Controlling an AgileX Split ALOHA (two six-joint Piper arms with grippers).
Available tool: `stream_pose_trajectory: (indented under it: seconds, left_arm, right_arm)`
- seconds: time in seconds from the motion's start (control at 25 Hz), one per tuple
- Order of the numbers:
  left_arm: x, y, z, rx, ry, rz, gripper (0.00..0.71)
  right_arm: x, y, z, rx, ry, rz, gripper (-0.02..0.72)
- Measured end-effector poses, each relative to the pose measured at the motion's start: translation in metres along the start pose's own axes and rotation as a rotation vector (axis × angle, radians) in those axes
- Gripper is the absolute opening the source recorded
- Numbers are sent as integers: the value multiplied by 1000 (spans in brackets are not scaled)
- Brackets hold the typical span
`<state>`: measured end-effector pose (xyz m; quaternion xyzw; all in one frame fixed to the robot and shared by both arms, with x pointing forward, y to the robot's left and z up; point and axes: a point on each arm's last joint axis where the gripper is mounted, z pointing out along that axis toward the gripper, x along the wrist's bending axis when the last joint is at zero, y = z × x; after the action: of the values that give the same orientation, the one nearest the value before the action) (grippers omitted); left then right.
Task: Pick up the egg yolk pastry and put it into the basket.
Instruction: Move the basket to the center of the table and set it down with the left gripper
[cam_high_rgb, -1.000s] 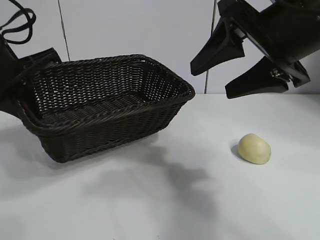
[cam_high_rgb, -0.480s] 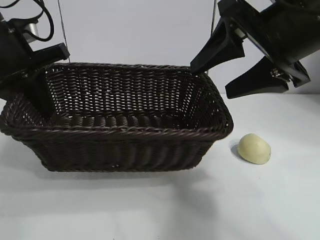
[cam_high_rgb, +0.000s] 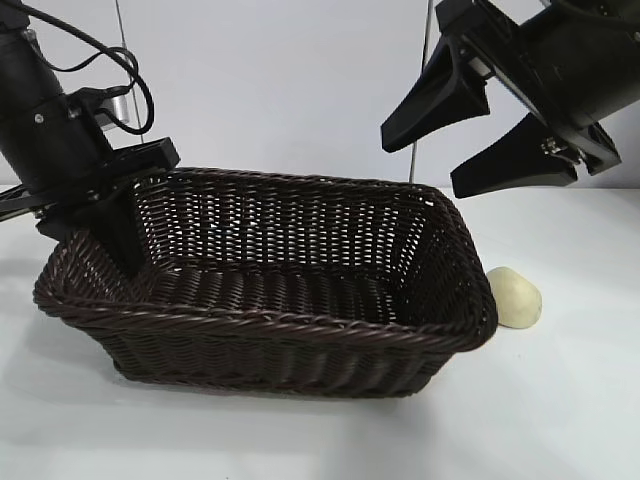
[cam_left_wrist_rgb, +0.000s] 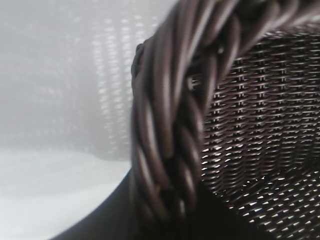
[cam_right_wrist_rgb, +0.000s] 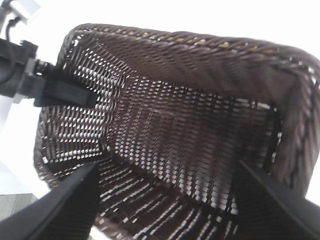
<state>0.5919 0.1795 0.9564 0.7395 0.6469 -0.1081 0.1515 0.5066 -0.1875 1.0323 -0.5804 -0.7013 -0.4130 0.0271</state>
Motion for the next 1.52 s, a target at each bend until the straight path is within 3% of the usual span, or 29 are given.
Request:
stream_pose_trajectory:
  seconds: [0.28, 0.6, 0.84, 0.92, 1.08, 1.16, 1.52]
  left_arm:
    - [4, 1, 0, -10, 40, -8, 99]
    - [11, 3, 23, 33, 41, -64, 99]
    - [11, 3, 24, 36, 39, -67, 108]
    - [11, 3, 24, 38, 39, -67, 190]
    - [9, 2, 19, 36, 36, -63, 505]
    - [6, 2, 11, 15, 32, -55, 578]
    - [-13, -5, -49, -110, 34, 25, 629]
  right_arm:
    - [0, 0, 0, 0, 0, 0, 540]
    - [0, 0, 0, 1, -3, -3, 540]
    - [0, 0, 0, 1, -4, -5, 540]
    - [0, 0, 0, 1, -4, -6, 540]
    - [0, 0, 0, 1, -4, -6, 540]
    - [0, 0, 0, 1, -5, -6, 540]
    - [0, 0, 0, 1, -5, -6, 540]
